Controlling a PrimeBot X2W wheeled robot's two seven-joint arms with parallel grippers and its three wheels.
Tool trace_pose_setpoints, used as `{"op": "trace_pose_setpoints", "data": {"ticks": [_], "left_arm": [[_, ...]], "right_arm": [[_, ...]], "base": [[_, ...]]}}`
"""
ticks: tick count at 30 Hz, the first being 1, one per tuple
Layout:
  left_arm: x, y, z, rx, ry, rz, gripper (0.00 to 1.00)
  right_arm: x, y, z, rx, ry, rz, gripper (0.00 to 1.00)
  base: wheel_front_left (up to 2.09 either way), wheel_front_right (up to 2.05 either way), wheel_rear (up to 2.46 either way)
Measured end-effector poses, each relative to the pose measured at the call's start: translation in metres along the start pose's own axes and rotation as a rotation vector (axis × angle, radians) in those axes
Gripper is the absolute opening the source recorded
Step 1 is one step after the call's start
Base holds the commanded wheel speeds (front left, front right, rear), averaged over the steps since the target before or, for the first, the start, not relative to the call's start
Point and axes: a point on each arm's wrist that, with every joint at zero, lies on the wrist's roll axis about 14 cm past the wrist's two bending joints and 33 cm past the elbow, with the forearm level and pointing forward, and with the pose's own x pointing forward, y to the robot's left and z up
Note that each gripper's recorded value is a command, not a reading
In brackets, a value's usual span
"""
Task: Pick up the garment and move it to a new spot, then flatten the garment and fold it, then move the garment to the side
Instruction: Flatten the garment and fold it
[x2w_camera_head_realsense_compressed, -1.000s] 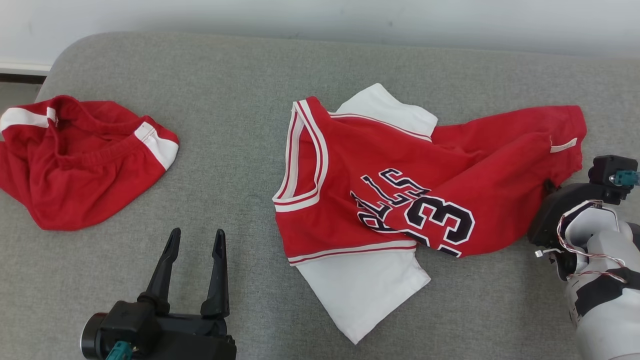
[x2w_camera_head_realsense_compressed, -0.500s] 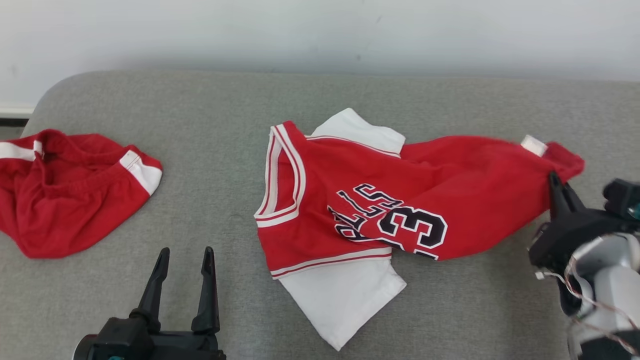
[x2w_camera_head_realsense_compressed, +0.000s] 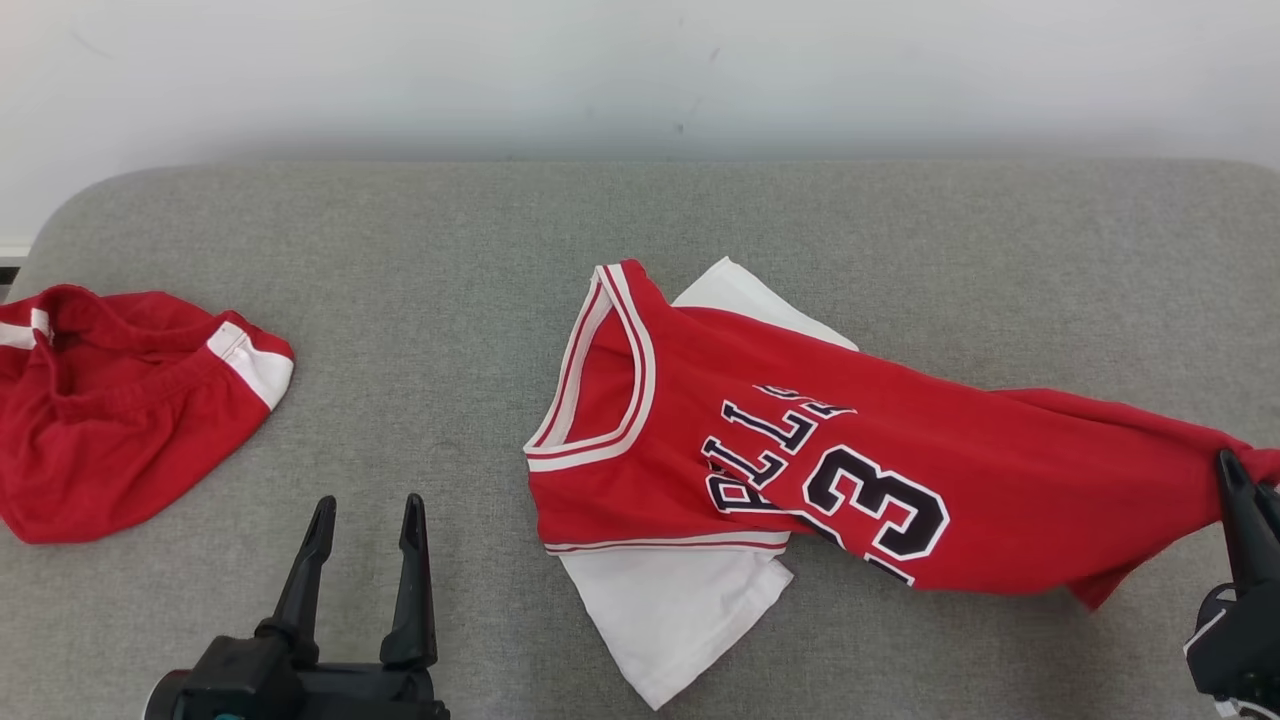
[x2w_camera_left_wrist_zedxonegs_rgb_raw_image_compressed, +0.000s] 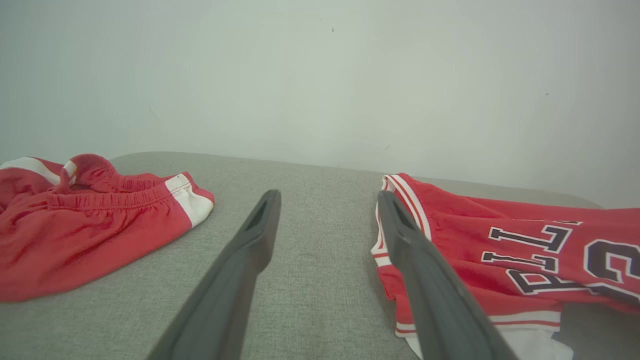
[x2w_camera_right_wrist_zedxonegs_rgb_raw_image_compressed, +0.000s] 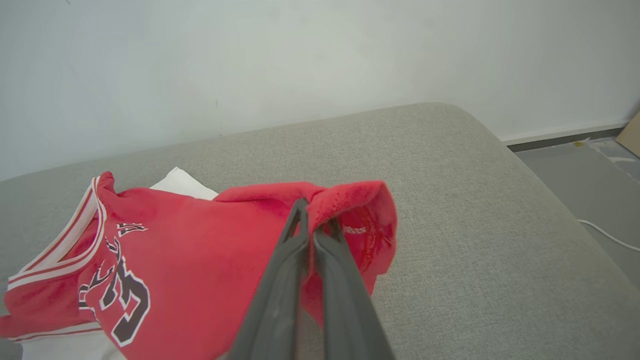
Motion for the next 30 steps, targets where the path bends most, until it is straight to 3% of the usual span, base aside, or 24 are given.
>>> {"op": "trace_pose_setpoints", "data": {"ticks": [5,9,13,25,26,27,30], "left_arm": [[0.004,-0.003,-0.005,-0.009,0.011,-0.009,1.00],[0.008,-0.006,-0.007,-0.012,0.014,-0.020,1.00],[0.009,-0.007,-0.008,-0.020,0.018,-0.025,1.00],[-0.004,0.024,-0.012,-0.005,0.046,0.075,1.00],[-0.006,0.027,-0.012,-0.002,0.048,0.086,1.00],[-0.007,0.030,-0.012,0.001,0.049,0.095,1.00],[-0.010,0.035,-0.013,0.007,0.053,0.113,1.00]], "right_arm": [[0.009,-0.002,-0.007,-0.012,0.052,-0.014,0.00],[0.048,0.009,-0.012,-0.040,0.111,0.011,0.00],[0.101,0.006,-0.024,-0.151,0.229,0.012,0.00],[0.195,0.041,-0.009,-0.307,0.149,0.059,0.00],[0.200,0.045,-0.011,-0.307,0.147,0.066,0.46],[0.203,0.048,-0.014,-0.307,0.148,0.072,1.00],[0.210,0.057,-0.028,-0.301,0.168,0.094,1.00]], "base": [[0.00,0.00,0.00],[0.00,0.00,0.00],[0.00,0.00,0.00],[0.00,0.00,0.00],[0.00,0.00,0.00],[0.00,0.00,0.00],[0.00,0.00,0.00]]}}
